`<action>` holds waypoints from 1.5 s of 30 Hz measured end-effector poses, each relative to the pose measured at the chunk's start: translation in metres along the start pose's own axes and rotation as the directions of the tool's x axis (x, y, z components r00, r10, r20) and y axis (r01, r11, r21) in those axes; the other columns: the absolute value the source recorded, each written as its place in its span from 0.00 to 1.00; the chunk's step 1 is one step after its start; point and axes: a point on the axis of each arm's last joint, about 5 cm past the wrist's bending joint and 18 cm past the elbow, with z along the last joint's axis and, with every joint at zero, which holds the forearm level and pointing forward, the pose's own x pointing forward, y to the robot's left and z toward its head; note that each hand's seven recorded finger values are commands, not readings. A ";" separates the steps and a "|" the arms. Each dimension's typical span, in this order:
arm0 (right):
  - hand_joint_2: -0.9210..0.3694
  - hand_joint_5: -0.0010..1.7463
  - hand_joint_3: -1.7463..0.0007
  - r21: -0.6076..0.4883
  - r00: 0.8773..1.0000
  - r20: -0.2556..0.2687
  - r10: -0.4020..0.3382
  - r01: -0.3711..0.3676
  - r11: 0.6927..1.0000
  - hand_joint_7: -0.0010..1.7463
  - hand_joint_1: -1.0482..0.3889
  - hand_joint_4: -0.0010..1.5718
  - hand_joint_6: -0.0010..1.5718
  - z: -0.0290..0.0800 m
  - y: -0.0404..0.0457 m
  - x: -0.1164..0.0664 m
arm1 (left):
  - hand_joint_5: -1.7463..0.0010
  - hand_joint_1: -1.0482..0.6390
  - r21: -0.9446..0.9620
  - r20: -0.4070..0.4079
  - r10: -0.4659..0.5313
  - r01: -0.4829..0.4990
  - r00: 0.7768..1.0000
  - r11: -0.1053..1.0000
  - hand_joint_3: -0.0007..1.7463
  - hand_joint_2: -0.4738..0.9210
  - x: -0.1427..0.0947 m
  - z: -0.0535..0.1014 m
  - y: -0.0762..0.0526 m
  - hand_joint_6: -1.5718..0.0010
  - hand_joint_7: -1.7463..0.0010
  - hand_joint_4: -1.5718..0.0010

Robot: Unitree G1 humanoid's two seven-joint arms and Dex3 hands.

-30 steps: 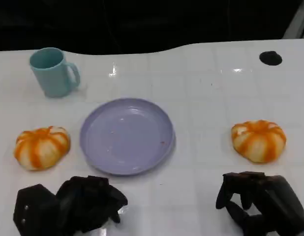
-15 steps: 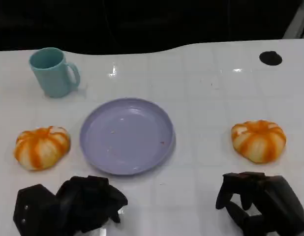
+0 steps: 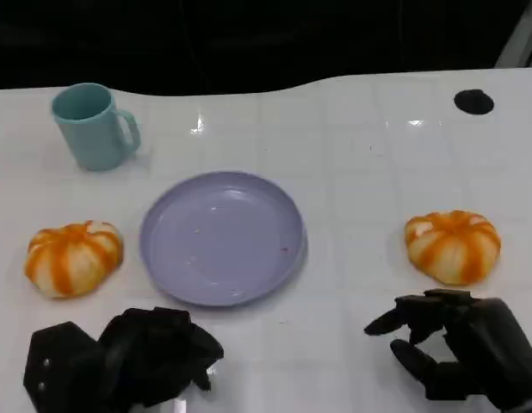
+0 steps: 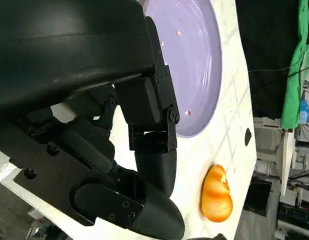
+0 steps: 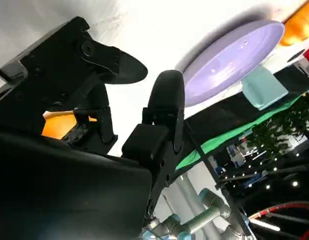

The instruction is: Grasp the bread from the table and place it into the plate.

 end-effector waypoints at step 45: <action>0.03 0.00 1.00 -0.446 0.945 -0.300 0.132 -0.261 0.856 0.01 0.34 0.05 0.10 -0.004 -0.0467 0.051 | 0.14 0.00 -0.006 0.003 0.007 -0.007 1.000 1.000 0.13 0.81 0.000 0.000 0.000 0.07 0.70 0.44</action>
